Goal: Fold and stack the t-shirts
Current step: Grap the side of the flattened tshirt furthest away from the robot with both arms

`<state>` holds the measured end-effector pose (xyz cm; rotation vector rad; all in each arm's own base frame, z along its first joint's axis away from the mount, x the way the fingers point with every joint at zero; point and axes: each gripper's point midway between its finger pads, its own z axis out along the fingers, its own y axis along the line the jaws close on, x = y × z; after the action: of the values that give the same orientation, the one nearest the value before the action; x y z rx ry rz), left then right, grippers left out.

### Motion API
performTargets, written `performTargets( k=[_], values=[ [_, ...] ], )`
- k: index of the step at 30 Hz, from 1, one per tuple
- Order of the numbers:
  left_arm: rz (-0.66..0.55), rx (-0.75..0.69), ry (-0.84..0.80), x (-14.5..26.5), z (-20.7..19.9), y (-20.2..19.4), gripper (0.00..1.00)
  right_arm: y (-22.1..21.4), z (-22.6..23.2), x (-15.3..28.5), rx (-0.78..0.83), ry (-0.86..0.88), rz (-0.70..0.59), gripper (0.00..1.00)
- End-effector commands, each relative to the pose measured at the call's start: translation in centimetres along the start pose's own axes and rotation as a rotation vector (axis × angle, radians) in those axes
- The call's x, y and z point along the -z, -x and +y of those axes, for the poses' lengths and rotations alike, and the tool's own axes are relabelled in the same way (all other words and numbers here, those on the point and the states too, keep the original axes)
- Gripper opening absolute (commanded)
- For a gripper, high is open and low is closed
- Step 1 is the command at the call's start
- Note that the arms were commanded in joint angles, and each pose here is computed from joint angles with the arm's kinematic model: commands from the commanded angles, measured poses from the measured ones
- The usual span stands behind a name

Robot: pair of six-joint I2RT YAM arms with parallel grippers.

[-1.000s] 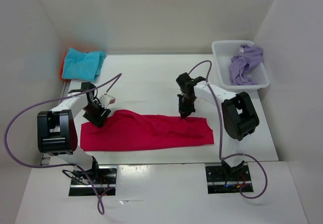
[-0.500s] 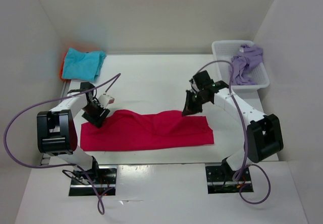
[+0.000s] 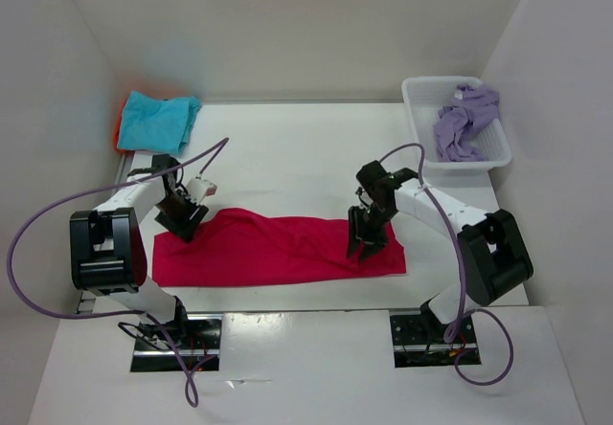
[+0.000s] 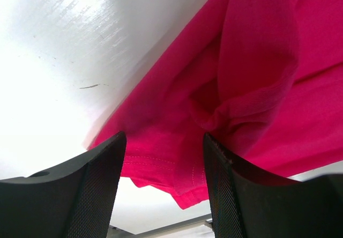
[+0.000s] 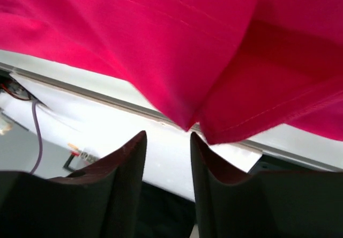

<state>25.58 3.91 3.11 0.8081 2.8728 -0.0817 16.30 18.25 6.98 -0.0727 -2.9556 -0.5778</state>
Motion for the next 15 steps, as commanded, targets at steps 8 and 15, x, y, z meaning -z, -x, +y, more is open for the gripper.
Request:
performTargets(
  k=[8, 15],
  values=[
    [-0.131, 0.022, -0.061, 2.2, -0.7, 3.1, 0.67, 7.8, 2.1, 2.8, 0.051, -0.094, -0.235, 0.49],
    [-0.146, -0.022, -0.121, 1.4, -2.6, 6.3, 0.67, 8.3, 1.5, 0.3, 0.035, -0.098, -0.207, 0.49]
  ],
)
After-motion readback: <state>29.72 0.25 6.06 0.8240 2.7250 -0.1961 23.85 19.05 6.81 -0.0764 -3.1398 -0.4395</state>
